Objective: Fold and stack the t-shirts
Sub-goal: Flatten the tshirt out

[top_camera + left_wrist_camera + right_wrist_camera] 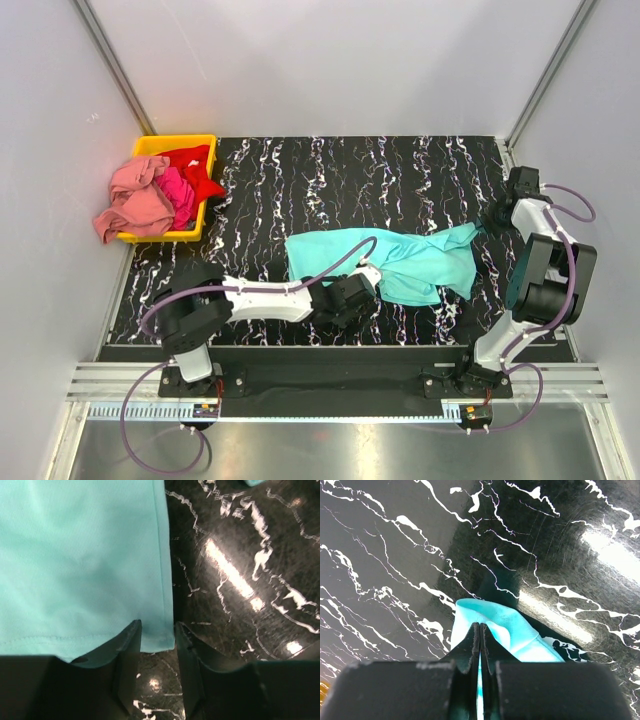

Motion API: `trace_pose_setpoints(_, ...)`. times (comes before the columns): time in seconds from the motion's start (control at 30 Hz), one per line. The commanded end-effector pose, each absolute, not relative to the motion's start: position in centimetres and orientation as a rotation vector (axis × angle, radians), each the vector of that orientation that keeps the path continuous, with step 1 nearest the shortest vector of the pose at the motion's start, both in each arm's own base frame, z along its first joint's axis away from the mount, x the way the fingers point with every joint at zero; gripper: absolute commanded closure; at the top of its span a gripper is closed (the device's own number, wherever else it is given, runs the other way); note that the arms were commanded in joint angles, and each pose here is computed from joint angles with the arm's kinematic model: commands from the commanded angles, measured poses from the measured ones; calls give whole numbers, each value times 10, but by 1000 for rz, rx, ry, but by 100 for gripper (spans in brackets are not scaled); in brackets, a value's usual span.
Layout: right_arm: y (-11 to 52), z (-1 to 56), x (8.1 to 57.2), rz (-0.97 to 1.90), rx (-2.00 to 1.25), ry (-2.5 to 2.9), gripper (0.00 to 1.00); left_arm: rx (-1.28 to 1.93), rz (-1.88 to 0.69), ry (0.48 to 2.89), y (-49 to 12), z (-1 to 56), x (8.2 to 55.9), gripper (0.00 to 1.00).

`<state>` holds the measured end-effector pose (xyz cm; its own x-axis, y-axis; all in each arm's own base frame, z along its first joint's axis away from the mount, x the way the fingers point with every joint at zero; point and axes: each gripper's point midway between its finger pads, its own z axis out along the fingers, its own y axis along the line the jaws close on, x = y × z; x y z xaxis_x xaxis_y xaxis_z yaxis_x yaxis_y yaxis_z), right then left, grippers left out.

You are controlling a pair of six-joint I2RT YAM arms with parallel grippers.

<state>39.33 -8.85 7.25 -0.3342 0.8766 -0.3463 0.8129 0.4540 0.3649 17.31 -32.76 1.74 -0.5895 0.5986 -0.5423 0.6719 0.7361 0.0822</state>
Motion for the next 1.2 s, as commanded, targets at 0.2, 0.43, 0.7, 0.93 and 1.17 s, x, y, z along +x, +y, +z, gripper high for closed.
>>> trace_pose_setpoints(0.2,-91,129,400,204,1343,2149,100,798,65,2270,-309,81,207,100)
trace_pose_setpoints(0.43,-81,355,403,369,1084,1823,100,334,128,1918,-227,334,282,100)
trace_pose_setpoints(0.7,-45,537,285,427,846,1479,100,64,141,1617,-138,526,253,100)
trace_pose_setpoints(0.93,-11,531,224,492,738,1459,100,130,-218,1531,-127,534,206,100)
trace_pose_setpoints(1.17,28,388,282,764,646,1833,73,86,-219,1918,-123,358,182,100)
